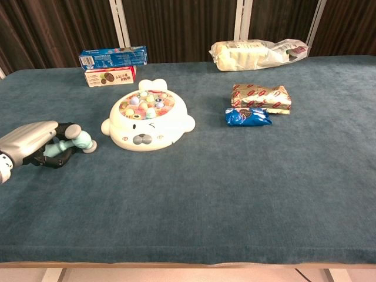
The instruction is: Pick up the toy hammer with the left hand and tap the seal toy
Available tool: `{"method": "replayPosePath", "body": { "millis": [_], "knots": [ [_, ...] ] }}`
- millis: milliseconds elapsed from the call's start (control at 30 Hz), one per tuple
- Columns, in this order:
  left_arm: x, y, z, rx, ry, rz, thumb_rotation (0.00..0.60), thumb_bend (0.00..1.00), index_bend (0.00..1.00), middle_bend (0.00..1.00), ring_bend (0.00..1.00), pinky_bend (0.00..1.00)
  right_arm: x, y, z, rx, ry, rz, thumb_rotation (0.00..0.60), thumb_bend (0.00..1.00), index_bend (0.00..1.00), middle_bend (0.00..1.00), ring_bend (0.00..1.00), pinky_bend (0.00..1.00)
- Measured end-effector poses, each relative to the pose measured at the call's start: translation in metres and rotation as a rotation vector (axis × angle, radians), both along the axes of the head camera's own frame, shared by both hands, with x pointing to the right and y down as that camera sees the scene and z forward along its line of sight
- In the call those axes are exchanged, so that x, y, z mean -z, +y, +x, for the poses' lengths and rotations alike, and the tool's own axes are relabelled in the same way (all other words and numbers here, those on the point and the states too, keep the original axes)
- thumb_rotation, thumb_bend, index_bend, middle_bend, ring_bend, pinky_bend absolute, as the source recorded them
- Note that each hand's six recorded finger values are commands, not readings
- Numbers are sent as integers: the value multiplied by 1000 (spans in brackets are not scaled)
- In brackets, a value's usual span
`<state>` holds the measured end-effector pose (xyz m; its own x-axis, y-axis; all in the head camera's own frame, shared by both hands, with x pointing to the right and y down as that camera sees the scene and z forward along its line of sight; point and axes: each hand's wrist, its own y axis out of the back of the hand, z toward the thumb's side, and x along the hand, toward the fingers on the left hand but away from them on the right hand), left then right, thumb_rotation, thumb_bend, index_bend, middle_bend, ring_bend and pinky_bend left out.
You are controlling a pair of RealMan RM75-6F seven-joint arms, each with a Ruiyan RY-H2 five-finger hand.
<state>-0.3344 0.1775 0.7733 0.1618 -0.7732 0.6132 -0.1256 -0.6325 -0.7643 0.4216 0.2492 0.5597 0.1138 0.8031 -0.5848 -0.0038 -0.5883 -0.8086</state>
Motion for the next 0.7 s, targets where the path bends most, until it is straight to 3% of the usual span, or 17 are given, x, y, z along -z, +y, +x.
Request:
{"method": "replayPosePath", "body": {
  "millis": [700],
  "knots": [
    [4,-6,-1,9,15,25,600,565,211,242,180,256,1,0,0,0,-1,2,600,321,0,0,0,0]
  ]
}}
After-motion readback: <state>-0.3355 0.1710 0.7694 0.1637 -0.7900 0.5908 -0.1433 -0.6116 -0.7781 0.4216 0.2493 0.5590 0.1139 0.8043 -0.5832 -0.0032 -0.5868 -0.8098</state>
